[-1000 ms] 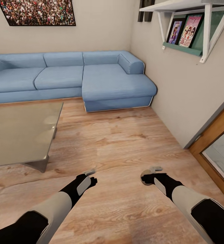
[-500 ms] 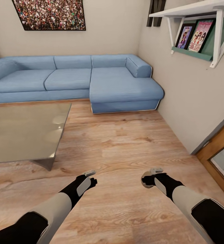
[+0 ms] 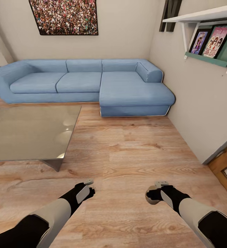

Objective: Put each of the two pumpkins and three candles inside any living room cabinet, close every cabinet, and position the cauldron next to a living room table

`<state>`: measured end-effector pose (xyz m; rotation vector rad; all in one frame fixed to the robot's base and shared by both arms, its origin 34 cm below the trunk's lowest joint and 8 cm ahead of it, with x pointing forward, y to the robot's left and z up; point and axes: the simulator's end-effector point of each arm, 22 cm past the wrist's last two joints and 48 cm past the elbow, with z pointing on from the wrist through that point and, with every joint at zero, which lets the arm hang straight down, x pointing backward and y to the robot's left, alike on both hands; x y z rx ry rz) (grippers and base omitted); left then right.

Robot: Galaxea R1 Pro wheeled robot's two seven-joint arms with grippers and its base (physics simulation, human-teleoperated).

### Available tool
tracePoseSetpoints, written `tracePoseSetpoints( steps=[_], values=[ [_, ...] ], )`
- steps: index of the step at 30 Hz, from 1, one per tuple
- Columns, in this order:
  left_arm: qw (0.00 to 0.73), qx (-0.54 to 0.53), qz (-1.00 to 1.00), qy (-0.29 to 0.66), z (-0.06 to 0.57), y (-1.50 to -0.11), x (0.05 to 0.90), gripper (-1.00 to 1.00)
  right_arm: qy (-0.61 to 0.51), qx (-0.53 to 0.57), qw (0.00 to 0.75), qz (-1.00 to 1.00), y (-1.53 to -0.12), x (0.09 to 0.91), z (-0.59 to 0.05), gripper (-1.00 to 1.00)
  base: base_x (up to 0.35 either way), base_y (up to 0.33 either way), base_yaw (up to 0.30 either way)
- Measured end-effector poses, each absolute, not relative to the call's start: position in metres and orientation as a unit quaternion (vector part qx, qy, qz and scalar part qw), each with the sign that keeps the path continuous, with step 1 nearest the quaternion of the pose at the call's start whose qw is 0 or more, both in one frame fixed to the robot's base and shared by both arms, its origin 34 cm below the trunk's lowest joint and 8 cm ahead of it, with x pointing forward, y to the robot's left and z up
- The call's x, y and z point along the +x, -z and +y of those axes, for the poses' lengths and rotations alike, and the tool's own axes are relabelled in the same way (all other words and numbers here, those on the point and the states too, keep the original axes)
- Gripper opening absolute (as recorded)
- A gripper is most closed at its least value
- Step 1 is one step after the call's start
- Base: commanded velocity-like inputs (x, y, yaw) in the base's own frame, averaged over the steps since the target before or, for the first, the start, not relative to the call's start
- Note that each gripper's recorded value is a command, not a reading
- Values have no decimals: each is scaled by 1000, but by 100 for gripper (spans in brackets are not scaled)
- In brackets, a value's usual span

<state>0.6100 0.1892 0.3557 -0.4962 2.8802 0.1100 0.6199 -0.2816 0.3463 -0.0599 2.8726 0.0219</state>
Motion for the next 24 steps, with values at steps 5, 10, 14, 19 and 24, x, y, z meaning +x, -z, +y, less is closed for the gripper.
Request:
tracePoseSetpoints(
  steps=[5,10,14,19,24],
  values=[
    [131,-180,974,-32,194,-360,614,100,-10,-33,132,991,-353,618,-279,-100,0,0,189],
    [134,-178,975,-18,190,-370,615,100,6,-94,127,987,-364,616,-280,-100,0,0,194],
    [137,-177,975,-17,190,-381,617,100,1,-101,127,987,-375,618,-277,-100,0,0,196],
    [136,-178,974,-21,195,-392,618,100,0,-104,130,986,-388,621,-276,-100,0,0,197],
    [135,-180,974,-28,205,-402,617,100,0,-105,132,986,-401,624,-276,-100,0,0,201]
  ],
)
